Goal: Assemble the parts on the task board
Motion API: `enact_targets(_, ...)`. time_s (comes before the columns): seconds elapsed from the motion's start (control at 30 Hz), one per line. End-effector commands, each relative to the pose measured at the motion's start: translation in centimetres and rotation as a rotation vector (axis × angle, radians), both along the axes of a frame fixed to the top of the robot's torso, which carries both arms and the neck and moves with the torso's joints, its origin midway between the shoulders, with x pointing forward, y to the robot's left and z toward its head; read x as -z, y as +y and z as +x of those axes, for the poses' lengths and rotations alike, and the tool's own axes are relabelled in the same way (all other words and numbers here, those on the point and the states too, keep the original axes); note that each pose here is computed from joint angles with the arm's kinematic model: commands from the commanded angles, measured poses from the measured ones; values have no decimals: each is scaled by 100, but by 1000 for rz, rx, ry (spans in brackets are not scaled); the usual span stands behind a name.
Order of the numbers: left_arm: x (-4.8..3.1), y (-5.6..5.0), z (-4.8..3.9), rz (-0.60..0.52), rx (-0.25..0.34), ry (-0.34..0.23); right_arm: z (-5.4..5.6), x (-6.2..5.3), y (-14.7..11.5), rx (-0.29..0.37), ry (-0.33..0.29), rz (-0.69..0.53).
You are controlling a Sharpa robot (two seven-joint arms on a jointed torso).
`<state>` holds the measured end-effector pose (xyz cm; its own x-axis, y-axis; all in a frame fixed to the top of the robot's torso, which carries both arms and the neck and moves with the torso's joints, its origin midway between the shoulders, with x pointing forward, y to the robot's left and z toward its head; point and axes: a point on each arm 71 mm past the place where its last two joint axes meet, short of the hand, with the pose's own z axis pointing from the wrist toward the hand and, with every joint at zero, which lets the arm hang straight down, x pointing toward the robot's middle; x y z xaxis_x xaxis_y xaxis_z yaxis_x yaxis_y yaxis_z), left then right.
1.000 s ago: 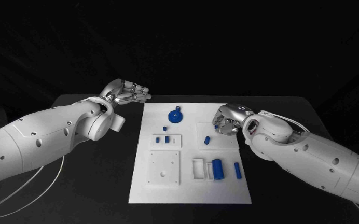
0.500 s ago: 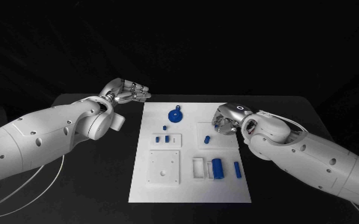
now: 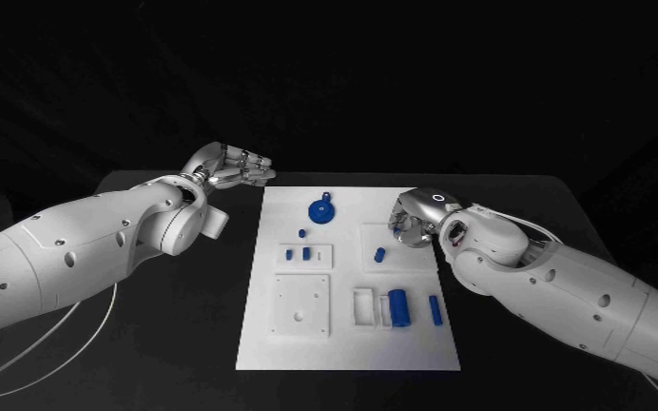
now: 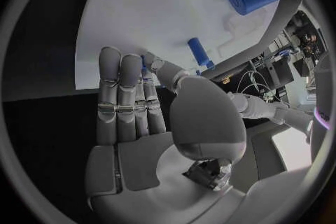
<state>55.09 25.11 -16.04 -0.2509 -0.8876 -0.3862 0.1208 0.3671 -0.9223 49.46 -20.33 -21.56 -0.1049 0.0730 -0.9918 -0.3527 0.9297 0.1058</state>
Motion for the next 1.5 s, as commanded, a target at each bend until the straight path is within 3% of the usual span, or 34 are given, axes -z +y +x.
enact_targets(0.03,-17,7,7,-8,-5,-9,-7,34,-37,38,-22,-51)
enact_targets(0.3,-13,41,33,-4,-16,-13,-33,-65,9,27,-65,-11)
enact_targets(0.7,-5,49,77,-2,-25,-14,-58,-524,135,-12,-127,154)
enact_targets(0.97,-4,16,85,-6,-21,-16,-193,-671,360,-85,-139,228)
enact_targets(1.23,1,-68,106,-14,-14,-17,-409,-619,670,-171,-130,284)
enact_targets(1.5,8,-207,133,-18,-3,-20,-665,-258,1043,-262,-68,274)
